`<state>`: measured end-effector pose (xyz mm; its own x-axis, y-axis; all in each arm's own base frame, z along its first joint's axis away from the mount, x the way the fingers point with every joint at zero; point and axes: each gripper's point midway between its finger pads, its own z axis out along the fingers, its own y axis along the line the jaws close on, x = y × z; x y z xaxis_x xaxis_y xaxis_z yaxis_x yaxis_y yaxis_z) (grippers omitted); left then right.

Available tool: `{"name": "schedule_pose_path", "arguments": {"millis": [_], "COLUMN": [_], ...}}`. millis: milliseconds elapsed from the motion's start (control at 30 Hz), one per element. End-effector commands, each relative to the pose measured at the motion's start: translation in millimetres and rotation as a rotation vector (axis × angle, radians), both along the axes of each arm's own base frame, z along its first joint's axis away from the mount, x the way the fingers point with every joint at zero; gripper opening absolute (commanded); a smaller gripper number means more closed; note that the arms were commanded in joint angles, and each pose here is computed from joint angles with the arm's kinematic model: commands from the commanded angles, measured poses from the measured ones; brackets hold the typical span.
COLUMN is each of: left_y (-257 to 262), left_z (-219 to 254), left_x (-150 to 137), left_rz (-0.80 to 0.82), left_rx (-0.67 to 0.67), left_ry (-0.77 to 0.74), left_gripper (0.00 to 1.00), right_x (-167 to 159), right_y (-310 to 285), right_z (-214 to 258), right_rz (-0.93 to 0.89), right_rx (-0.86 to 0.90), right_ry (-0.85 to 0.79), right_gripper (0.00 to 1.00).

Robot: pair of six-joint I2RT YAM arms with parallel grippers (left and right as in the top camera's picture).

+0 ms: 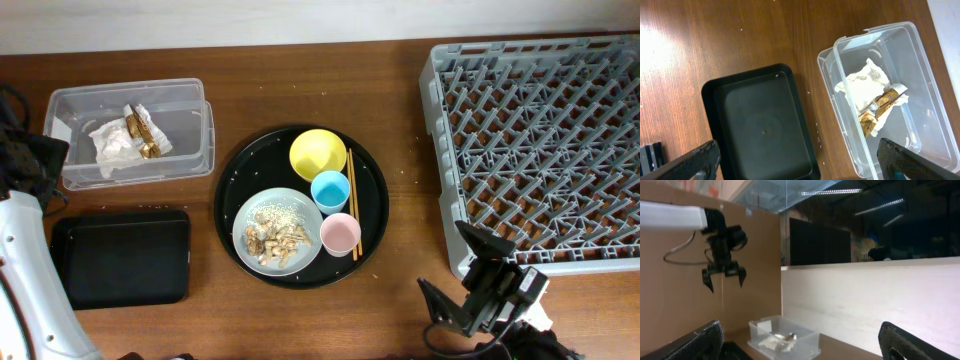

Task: Sort waste into correct bins and load items into the dishwasher rack
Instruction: 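Reach the right gripper to the pink cup and grasp it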

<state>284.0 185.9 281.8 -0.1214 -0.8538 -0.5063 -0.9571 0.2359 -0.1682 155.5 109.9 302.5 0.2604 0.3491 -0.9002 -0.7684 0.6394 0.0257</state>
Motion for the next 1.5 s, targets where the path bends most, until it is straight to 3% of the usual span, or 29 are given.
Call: {"name": "schedule_pose_path", "arguments": {"millis": [0, 67, 200, 333, 400, 467, 533, 567, 633, 667, 700, 733, 800, 867, 1000, 1067, 1133, 1167, 1233, 1300, 1467], "left_y": [3, 3, 3, 3, 3, 3, 3, 3, 3, 3, 3, 3, 3, 3, 3, 3, 3, 3, 3, 3, 3], "left_z": [0, 0, 0, 0, 0, 0, 0, 0, 0, 0, 0, 0, 0, 0, 0, 0, 0, 0, 0, 0, 0], "left_x": [-2, -2, -2, -2, -2, -2, -2, -2, -2, -2, -2, -2, -2, -2, -2, -2, -2, -2, -2, -2, -2], "left_rz": [0.012, 0.012, 0.012, 0.012, 0.012, 0.012, 0.012, 0.012, 0.012, 0.012, 0.012, 0.012, 0.012, 0.012, 0.012, 0.012, 0.012, 0.012, 0.012, 0.012, 0.012], "left_rx": [0.01, 0.01, 0.01, 0.01, 0.01, 0.01, 0.01, 0.01, 0.01, 0.01, 0.01, 0.01, 0.01, 0.01, 0.01, 0.01, 0.01, 0.01, 0.01, 0.01, 0.01], "left_ry": [0.006, 0.006, 0.006, 0.006, 0.006, 0.006, 0.006, 0.006, 0.006, 0.006, 0.006, 0.006, 0.006, 0.006, 0.006, 0.006, 0.006, 0.006, 0.006, 0.006, 0.006], "left_gripper": [0.99, 0.99, 0.99, 0.99, 0.99, 0.99, 0.99, 0.99, 0.99, 0.99, 0.99, 0.99, 1.0, 0.99, 1.0, 0.99, 0.99, 0.99, 0.99, 0.99, 0.99], "right_x": [0, 16, 39, 83, 125, 138, 122, 105, 54, 21, 12, 27, 68, 87, 106, 106, 107, 107, 108, 107, 99], "right_y": [4, 6, 31, 65, 89, 90, 97, 115, 165, 190, 203, 213, 206, 196, 165, 166, 165, 165, 165, 165, 169], "right_z": [21, 28, 63, 37, -14, -42, -28, -19, -42, -48, -52, -69, -111, -150, -149, -163, -192, -200, -207, -209, -230], "right_rz": [0.028, 0.028, 0.299, 0.425, 0.282, 0.035, -0.1, -0.04, 0.214, 0.426, 0.488, 0.44, 0.164, -0.007, -0.282, -0.303, -0.33, -0.337, -0.36, -0.374, -0.392], "right_rx": [-0.015, -0.074, -0.219, -0.239, -0.301, -0.477, -0.646, -0.708, -0.834, -0.848, -0.857, -0.879, -0.832, -0.87, -0.882, -0.888, -0.951, -0.969, -0.953, -0.935, -0.972], "right_ry": [0.072, 0.188, 0.304, 0.427, 0.605, 0.747, 0.75, 0.714, 0.745, 0.761, 0.76, 0.776, 1.023, 1.173, 1.27, 1.317, 1.362, 1.374, 1.402, 1.429, 1.464], "right_gripper": [0.98, 0.98, 0.98, 0.98, 0.98, 0.98, 0.98, 0.98, 0.98, 0.98, 0.98, 0.98, 0.98, 0.98, 0.98, 0.97, 0.86, 0.73, 0.64, 0.47, 0.43]}}
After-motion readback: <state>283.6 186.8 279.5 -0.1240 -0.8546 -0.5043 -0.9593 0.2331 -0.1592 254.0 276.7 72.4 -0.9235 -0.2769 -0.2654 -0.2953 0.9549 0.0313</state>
